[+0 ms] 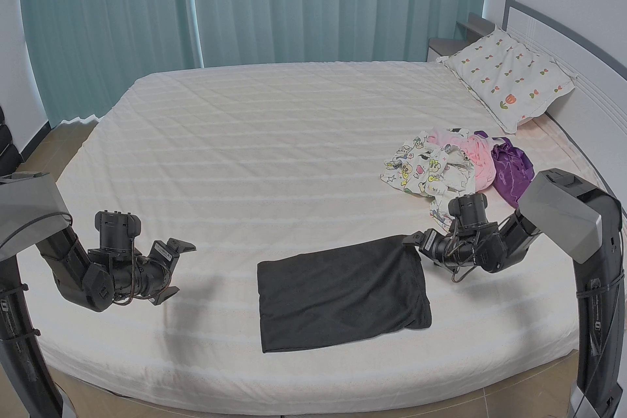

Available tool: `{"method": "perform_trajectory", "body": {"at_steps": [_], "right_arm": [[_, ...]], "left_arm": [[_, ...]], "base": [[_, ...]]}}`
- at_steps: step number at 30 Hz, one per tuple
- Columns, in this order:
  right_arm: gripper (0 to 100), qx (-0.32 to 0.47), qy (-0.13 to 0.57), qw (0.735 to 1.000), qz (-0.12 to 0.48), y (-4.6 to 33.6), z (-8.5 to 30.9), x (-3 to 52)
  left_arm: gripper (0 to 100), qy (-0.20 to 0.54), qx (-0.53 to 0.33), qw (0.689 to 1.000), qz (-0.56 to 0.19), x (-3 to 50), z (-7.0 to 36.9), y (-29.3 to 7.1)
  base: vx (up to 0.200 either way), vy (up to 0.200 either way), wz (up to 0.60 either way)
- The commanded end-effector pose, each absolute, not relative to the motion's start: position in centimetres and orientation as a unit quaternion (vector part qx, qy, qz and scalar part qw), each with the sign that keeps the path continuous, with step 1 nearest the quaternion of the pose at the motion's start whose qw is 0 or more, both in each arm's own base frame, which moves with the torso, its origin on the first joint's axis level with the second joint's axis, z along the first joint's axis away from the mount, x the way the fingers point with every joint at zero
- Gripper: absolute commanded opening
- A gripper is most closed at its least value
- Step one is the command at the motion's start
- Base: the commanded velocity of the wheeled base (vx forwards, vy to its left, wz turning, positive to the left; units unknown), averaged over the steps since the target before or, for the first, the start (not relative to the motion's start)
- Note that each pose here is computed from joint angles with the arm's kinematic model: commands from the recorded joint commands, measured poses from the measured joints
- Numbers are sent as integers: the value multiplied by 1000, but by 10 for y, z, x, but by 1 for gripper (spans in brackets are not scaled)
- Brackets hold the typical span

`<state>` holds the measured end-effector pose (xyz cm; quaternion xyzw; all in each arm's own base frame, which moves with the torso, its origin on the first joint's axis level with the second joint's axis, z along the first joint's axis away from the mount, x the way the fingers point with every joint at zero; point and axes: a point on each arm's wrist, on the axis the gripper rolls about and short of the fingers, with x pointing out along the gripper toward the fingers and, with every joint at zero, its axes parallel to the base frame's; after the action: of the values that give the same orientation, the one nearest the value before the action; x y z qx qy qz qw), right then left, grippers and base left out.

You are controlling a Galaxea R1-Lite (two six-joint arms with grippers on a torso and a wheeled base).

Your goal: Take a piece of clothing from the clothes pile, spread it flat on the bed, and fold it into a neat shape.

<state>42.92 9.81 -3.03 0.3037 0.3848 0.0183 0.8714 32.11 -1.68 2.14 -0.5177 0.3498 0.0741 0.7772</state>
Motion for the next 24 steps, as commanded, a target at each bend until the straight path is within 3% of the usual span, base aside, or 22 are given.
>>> {"method": "perform_trajectory", "body": {"at_steps": [1,9,18,19,24], "right_arm": [[100,275,402,871,70,104,-16,368],[100,239,444,857,101,113,-39,309],[100,232,455,853,104,115,-43,300],[0,232,456,853,104,116,-44,299],[0,226,462,851,102,114,-44,295]], "left_arm": [[100,350,-518,777,75,321,21,-17],[100,350,-518,777,75,321,21,-17],[100,350,-519,777,75,321,21,-16],[100,349,-518,777,74,322,21,-17],[100,349,-518,777,74,322,21,-17]], "base": [[0,0,0],[0,0,0],[0,0,0],[0,0,0],[0,0,0]]}}
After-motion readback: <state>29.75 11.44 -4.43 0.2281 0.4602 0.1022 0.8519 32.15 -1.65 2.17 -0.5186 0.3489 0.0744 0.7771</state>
